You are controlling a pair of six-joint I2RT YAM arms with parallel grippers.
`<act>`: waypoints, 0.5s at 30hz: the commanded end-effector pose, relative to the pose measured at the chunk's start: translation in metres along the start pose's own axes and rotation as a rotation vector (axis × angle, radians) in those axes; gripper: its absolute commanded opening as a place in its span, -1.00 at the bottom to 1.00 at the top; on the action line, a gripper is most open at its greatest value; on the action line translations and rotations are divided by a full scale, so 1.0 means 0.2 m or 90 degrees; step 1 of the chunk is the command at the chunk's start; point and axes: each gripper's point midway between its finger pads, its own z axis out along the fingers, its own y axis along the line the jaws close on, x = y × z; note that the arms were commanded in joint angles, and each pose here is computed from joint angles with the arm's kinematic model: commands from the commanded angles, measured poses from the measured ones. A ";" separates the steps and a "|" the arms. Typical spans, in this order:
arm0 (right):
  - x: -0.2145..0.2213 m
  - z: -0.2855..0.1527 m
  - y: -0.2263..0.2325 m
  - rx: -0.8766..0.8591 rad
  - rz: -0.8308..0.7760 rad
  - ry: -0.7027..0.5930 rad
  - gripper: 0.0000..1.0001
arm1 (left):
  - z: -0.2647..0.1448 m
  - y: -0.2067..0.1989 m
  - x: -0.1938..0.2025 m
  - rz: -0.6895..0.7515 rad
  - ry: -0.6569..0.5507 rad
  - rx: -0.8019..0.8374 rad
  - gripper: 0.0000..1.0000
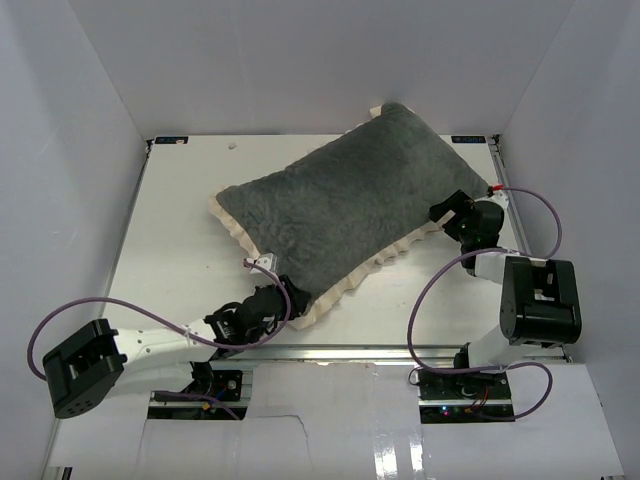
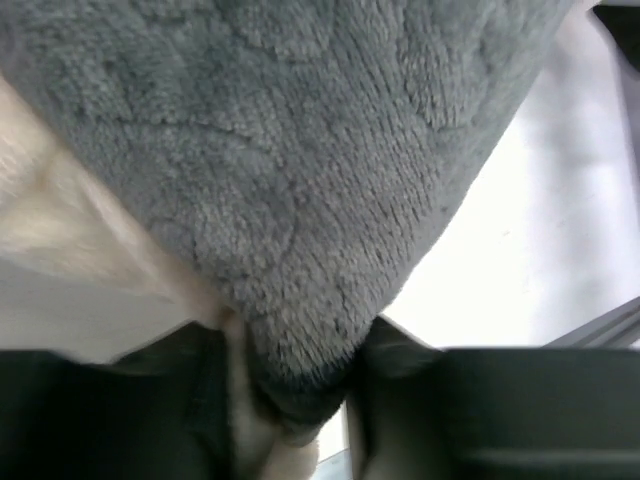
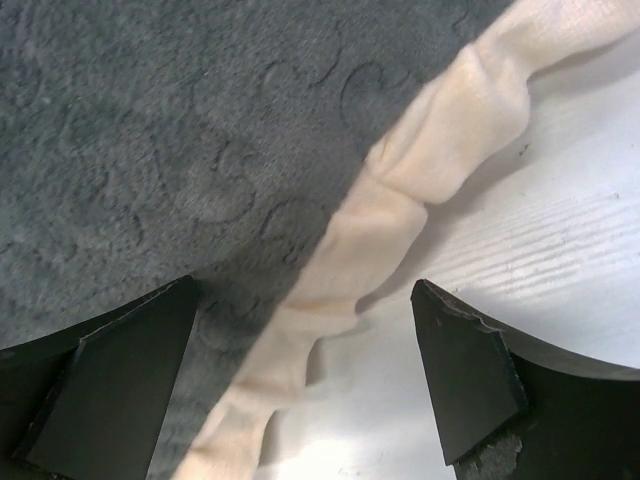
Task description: Remove the pillowcase from the pillow
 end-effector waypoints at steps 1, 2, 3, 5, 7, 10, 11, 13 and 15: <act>-0.10 0.02 0.07 -0.060 0.004 -0.065 0.87 | -0.03 -0.03 -0.07 -0.019 -0.032 0.024 -0.23; -0.11 0.03 0.07 -0.069 0.002 -0.077 0.87 | -0.04 -0.02 -0.07 -0.020 -0.033 0.026 -0.30; -0.10 0.05 0.05 -0.067 0.001 -0.076 0.87 | -0.05 -0.04 -0.08 -0.027 -0.040 0.038 -0.47; -0.10 0.09 0.06 -0.081 -0.007 -0.084 0.87 | -0.07 -0.06 -0.09 -0.031 -0.039 0.054 -0.71; -0.10 0.11 0.07 -0.094 -0.004 -0.089 0.89 | -0.09 -0.08 -0.11 -0.042 -0.042 0.069 -1.00; -0.11 0.14 0.09 -0.124 -0.002 -0.110 0.96 | -0.10 -0.09 -0.10 -0.054 -0.039 0.077 -1.00; -0.11 0.15 0.09 -0.131 -0.008 -0.111 1.00 | -0.10 -0.10 -0.11 -0.054 -0.039 0.079 -1.00; -0.11 0.16 0.10 -0.133 -0.010 -0.110 0.74 | -0.10 -0.12 -0.10 -0.053 -0.030 0.086 -1.00; -0.12 0.15 0.09 -0.129 -0.012 -0.114 0.40 | -0.10 -0.14 -0.10 -0.059 -0.025 0.094 -1.00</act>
